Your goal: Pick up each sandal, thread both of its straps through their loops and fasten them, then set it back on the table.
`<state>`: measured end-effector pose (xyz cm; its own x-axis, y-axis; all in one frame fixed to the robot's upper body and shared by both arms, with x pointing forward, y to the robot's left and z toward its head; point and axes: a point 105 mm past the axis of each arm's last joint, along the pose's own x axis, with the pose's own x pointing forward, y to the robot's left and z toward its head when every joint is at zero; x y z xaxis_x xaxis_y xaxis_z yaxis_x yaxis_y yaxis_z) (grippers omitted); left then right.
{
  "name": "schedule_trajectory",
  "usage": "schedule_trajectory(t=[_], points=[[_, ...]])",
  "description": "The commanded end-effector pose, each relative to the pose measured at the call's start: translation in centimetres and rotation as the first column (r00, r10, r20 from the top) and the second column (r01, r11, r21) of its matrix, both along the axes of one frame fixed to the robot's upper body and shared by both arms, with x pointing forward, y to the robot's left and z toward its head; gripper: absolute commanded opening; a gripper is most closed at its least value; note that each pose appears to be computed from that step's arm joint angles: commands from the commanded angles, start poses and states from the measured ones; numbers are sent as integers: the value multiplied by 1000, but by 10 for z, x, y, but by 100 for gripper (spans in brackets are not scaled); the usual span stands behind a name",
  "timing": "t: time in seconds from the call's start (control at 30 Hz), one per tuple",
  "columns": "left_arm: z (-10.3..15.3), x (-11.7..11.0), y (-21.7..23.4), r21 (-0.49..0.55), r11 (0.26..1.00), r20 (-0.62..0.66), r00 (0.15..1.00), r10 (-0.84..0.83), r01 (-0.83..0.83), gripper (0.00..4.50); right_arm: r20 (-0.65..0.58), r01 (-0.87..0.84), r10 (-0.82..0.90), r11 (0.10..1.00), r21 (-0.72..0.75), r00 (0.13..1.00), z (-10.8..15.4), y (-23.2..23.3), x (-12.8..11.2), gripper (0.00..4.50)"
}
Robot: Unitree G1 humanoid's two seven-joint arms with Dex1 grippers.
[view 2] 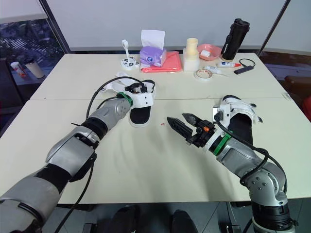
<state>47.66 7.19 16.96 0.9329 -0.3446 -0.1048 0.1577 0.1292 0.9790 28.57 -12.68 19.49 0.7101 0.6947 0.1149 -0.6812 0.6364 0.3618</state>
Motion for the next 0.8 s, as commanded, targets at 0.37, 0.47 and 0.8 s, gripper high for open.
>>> schedule_trajectory(t=[0.37,0.47,0.8], points=[[18,0,3,55,997,105,992,-64,59,3,57,41,-42,999,19,998,9,-6,-4,450],[21,-11,-3,79,977,113,972,-208,200,3,62,53,-53,999,5,997,9,-14,-4,450],[17,-103,-9,244,584,39,594,-803,774,3,69,116,-111,991,-69,991,7,-45,6,450]])
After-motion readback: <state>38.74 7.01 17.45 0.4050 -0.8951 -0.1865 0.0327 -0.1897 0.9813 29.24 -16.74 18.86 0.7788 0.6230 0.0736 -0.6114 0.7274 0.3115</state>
